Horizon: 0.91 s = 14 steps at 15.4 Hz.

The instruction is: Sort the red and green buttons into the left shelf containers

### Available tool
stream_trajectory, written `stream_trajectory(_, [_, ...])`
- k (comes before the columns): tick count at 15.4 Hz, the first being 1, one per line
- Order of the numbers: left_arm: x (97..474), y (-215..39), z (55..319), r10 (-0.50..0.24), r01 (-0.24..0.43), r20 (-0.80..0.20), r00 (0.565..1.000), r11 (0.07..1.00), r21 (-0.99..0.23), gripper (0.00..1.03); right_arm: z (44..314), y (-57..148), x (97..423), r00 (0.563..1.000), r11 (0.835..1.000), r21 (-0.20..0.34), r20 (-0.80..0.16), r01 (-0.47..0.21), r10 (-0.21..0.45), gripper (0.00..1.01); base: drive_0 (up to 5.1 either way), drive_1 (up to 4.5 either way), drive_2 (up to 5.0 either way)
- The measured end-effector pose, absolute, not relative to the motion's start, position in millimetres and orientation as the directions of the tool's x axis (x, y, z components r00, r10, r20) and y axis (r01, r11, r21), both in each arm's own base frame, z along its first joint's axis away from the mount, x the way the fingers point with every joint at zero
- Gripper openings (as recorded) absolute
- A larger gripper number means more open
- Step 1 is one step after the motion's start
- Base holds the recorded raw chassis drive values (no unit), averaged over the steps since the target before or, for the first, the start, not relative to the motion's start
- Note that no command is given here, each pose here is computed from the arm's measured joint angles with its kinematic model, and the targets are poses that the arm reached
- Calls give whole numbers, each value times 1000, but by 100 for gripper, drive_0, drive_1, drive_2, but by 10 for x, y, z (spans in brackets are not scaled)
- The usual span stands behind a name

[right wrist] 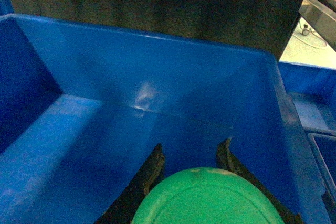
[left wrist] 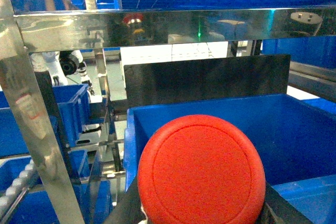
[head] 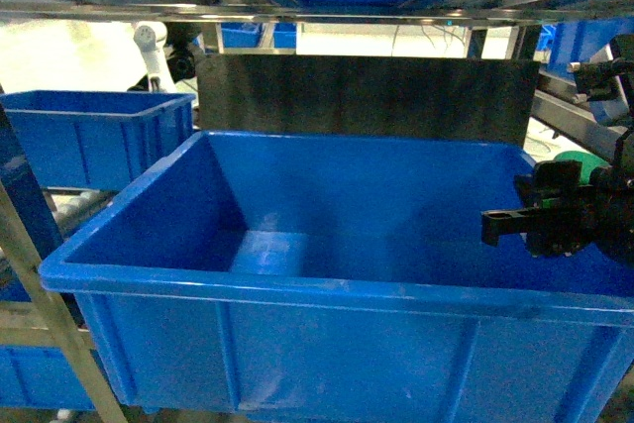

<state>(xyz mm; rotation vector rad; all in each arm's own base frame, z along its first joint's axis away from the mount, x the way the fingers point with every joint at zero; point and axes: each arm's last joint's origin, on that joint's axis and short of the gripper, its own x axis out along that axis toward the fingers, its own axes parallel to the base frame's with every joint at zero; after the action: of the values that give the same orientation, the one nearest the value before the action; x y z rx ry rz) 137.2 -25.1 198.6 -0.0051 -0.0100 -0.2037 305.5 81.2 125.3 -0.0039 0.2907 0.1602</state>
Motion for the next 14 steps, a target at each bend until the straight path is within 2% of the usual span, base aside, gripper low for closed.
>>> stream_trajectory(1, [1372,-251,1986,-202,202,10,979,979,-4,24,1271,823,3068,947,987,21,-277,-161,161,27,0,0,0])
stream_trajectory(2, [1372,-251,1986,-202,202,10,979,979,-4,24,1280,819,3077,949,987,19,-272,-159,158,34,0,0,0])
stream_trajectory(6, [1372,-251,1986,-202,202,10,979,979,-4,24,1280,818,3078,949,987,19,-272,-159,159,81,0,0,0])
stream_trajectory(8, [1372,-251,1986,-202,202,10,979,979,-4,24,1280,817,3078,949,987,19,-272,-159,158,100,0,0,0])
stream_trajectory(9, [1372,-251,1986,-202,202,10,979,979,-4,24,1280,817,3078,949,987,18,-272,-159,158,97,0,0,0])
stream_trajectory(14, [1372,-251,1986,-202,202,10,979,979,-4,24,1280,817,3078,949,987,19,-272,-159,158,98,0,0,0])
